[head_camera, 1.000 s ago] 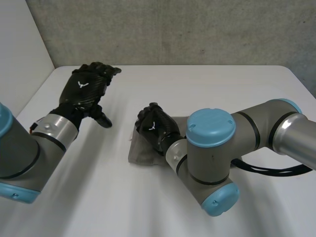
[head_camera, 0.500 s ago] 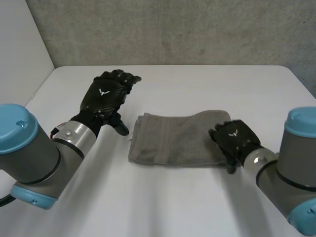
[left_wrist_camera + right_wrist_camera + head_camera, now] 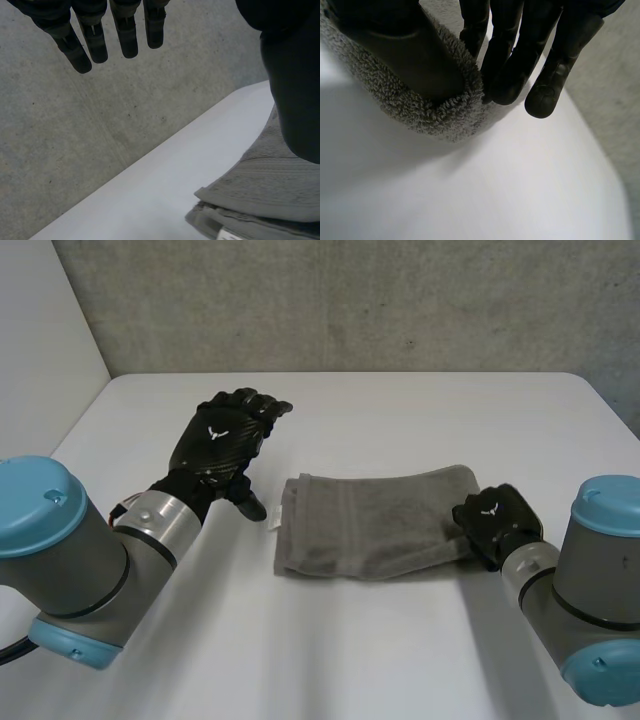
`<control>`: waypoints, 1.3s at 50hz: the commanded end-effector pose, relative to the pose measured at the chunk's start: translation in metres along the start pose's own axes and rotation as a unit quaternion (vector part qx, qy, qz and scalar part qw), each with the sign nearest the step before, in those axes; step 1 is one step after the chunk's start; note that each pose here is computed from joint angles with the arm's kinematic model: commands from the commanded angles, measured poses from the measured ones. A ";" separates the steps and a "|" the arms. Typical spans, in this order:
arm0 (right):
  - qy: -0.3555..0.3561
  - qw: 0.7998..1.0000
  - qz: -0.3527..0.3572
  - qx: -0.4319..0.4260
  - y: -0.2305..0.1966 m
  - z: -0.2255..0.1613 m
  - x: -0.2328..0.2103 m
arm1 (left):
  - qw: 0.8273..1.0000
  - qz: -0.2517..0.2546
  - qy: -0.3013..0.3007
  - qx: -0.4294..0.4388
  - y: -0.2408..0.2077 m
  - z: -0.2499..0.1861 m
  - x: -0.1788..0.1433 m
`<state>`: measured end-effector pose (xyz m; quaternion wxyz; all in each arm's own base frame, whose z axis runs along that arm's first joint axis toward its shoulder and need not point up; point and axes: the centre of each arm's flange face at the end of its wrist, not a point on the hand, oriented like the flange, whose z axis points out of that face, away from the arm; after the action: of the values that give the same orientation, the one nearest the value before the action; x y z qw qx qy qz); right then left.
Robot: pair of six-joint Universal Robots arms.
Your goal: Fold the towel.
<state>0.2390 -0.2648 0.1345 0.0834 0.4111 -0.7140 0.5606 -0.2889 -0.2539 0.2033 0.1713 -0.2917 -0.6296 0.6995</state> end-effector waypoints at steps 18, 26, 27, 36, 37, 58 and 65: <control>-0.184 0.904 -0.223 0.315 -0.106 -0.041 -0.159 | 0.995 -0.046 -0.083 0.031 -0.023 0.004 -0.028; -0.110 0.947 -0.185 0.238 -0.101 -0.028 -0.137 | 0.996 -0.047 -0.074 0.024 -0.018 0.003 -0.023; -0.110 0.947 -0.185 0.238 -0.101 -0.028 -0.137 | 0.996 -0.047 -0.074 0.024 -0.018 0.003 -0.023; -0.064 0.975 0.019 0.213 -0.111 -0.027 -0.060 | 0.996 -0.045 -0.070 0.020 -0.015 0.006 -0.020; -0.070 0.973 0.061 0.213 -0.112 -0.027 -0.052 | 0.996 -0.046 -0.069 0.021 -0.015 0.006 -0.019; -0.145 0.948 0.275 0.071 -0.065 0.015 -0.026 | 0.993 -0.071 0.030 -0.089 0.049 0.027 0.060; -0.154 0.948 0.275 0.042 -0.048 0.028 -0.040 | 0.987 -0.068 0.022 -0.144 0.080 0.025 0.065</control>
<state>0.3054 -0.2689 0.1558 -0.2082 0.2780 -0.7676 0.5386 -0.3458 -0.2457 0.1372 0.2073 -0.2815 -0.7115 0.6096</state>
